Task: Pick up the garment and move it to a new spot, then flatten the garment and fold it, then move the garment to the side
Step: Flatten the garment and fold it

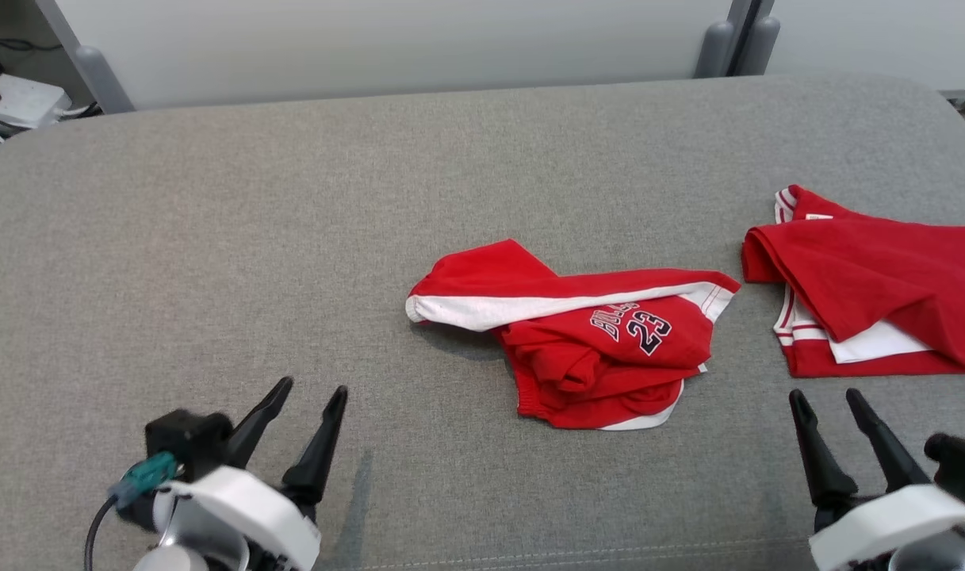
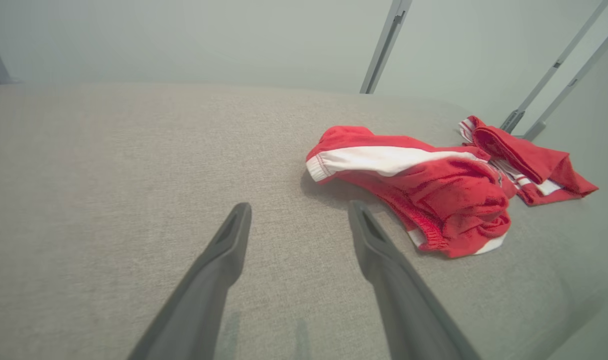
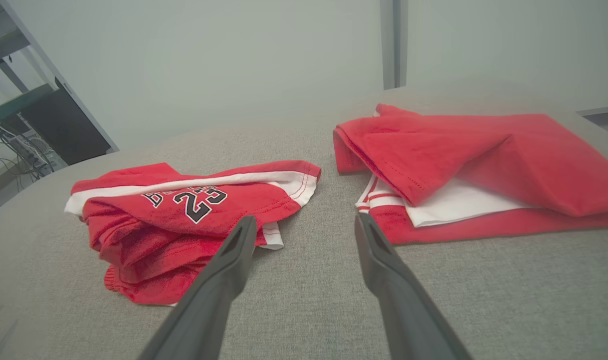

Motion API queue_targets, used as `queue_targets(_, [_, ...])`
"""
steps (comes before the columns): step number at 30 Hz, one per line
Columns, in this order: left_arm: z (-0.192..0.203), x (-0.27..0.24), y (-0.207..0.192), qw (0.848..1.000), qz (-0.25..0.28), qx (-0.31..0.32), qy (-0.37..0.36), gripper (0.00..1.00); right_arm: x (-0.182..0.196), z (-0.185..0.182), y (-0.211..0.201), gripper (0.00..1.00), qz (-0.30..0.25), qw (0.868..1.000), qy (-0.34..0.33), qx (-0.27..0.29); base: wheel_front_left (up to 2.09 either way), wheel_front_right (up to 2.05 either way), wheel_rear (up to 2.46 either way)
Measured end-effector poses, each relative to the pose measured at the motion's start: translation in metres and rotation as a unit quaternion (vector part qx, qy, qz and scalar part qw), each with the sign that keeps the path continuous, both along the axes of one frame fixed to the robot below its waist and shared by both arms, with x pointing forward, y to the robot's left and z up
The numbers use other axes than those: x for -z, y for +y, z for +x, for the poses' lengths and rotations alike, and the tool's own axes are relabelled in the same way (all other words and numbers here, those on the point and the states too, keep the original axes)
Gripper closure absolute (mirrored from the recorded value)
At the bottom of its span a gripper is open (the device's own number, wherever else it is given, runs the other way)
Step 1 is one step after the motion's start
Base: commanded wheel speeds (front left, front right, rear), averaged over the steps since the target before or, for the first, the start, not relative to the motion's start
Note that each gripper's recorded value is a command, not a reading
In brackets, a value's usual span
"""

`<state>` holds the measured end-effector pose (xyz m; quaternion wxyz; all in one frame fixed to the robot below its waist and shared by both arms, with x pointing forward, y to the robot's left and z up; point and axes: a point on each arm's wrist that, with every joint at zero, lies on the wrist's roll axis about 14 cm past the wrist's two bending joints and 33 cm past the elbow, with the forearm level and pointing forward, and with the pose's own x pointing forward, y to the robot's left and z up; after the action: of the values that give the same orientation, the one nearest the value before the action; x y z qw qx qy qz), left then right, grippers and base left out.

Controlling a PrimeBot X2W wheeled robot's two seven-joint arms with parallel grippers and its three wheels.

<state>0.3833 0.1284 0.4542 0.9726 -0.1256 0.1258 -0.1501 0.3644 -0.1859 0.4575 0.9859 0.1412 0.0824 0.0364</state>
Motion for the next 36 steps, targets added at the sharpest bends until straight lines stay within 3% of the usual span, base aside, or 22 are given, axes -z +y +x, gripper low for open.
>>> queue_targets(7, [0.041, 0.006, -0.043, 0.995, -0.028, 0.081, 0.048, 0.00, 0.007, 0.055, -0.004, 0.00, -0.011, 0.999, 0.036, -0.036, 0.00, 0.00, 0.00])
queue_targets(15, [0.059, 0.036, -0.067, 0.983, -0.049, 0.127, 0.124, 0.00, 0.030, 0.089, 0.002, 0.00, -0.004, 0.994, 0.091, -0.066, 0.00, 0.00, 0.00])
queue_targets(36, [0.081, 0.062, -0.098, 0.963, -0.064, 0.186, 0.184, 0.00, 0.072, 0.123, 0.027, 0.00, -0.009, 0.979, 0.163, -0.124, 0.00, 0.00, 0.00])
